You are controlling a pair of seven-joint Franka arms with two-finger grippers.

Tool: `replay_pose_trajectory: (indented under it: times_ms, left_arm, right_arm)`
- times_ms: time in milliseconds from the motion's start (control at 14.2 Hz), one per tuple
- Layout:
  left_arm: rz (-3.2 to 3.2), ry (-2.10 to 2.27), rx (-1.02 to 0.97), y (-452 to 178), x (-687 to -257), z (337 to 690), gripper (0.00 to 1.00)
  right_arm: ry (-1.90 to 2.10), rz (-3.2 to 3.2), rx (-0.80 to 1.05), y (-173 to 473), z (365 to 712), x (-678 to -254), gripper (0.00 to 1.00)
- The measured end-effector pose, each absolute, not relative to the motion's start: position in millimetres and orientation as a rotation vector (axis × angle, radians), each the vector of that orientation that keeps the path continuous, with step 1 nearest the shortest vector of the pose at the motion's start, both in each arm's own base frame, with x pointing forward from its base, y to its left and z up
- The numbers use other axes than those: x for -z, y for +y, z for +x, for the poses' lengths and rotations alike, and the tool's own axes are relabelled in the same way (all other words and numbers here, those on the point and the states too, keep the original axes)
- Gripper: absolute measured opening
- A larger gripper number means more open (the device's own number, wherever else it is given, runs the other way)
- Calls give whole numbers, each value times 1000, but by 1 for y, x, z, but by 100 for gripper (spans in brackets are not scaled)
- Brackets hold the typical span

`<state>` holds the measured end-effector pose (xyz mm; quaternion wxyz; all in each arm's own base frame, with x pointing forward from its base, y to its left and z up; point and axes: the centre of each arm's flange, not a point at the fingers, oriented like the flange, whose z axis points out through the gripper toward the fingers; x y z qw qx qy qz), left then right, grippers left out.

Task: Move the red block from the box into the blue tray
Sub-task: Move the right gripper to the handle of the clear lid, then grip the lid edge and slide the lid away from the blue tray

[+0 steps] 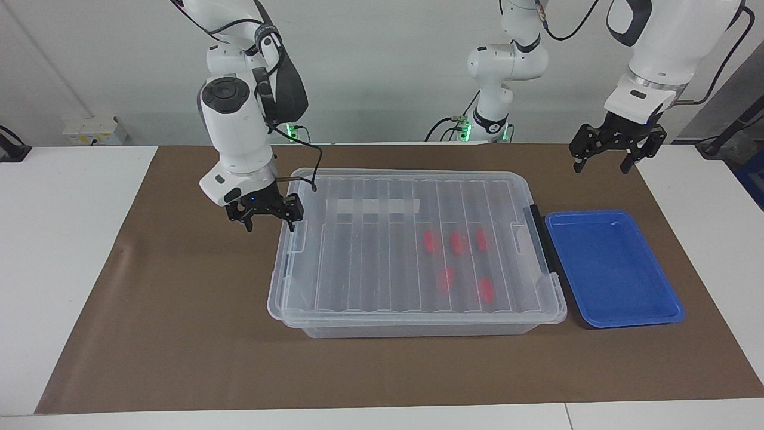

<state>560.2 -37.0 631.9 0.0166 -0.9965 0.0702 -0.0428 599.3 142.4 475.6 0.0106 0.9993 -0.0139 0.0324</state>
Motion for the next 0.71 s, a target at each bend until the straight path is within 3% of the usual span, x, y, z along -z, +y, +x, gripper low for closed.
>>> replay_pose_trajectory:
  times_ms: [705]
  left_arm:
    - [-3098, 218, 133, -37, -632, 560, 100]
  right_arm:
    - [-40, 3116, -74, 142, 603, -462, 99]
